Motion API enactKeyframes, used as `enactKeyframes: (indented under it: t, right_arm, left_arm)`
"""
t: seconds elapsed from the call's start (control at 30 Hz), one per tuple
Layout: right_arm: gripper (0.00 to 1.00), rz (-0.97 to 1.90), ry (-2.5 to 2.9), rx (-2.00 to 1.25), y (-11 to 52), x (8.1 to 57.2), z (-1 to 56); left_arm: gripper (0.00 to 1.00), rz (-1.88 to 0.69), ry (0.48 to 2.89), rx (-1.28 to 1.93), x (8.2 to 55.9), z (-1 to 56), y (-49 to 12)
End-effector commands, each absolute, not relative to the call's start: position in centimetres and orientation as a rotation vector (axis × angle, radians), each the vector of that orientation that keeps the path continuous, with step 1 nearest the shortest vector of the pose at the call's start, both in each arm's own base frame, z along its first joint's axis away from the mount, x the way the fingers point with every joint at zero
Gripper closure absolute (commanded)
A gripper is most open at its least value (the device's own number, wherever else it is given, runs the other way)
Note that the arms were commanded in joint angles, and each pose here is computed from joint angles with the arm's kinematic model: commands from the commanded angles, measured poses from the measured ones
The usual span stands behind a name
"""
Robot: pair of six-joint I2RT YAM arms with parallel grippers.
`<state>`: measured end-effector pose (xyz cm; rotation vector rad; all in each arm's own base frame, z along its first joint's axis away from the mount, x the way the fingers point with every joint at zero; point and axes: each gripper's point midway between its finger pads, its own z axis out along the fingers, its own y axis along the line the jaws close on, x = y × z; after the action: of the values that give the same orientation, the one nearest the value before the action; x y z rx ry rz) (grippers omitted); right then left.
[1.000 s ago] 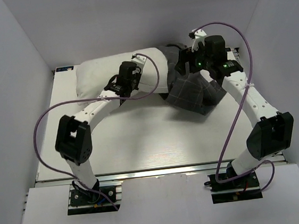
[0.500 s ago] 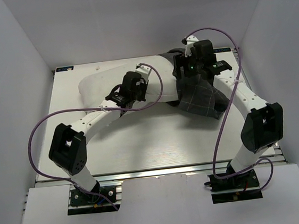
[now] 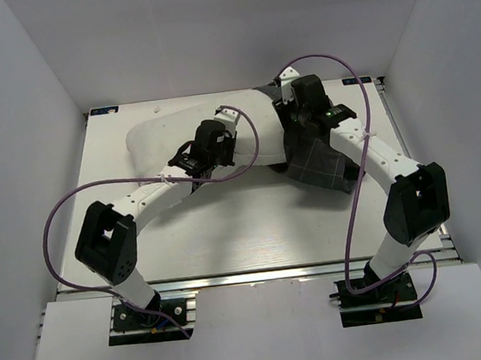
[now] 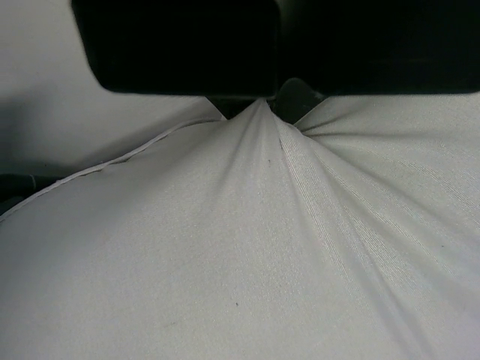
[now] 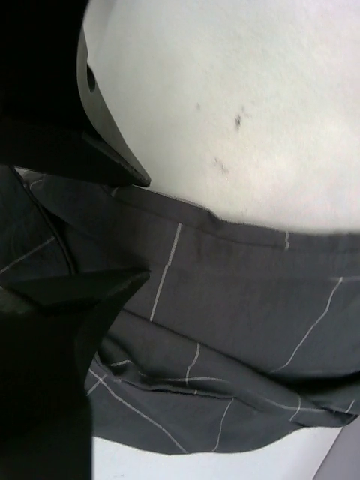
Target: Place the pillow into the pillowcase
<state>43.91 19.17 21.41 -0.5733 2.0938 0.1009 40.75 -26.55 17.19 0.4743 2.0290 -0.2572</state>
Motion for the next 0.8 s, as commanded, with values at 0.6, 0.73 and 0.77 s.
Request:
enactKeyframes:
  t: [0.6,0.73,0.77]
  right_arm:
    - [1.00,0.795,1.996,-0.798,32.2,37.8,29.9]
    - [1.00,0.892,2.027,-0.713,34.8,39.7,30.4]
    - [1.00,0.860,1.980,-0.680,34.7,41.0,32.3]
  left_arm:
    - [1.00,-0.597,1.743,0.392,39.4,28.4,-29.8]
    - [1.00,-0.726,1.646,0.392,37.6,32.6,-30.5]
    - [1.00,-0.753,1.628,0.394,37.2,33.2,-30.7]
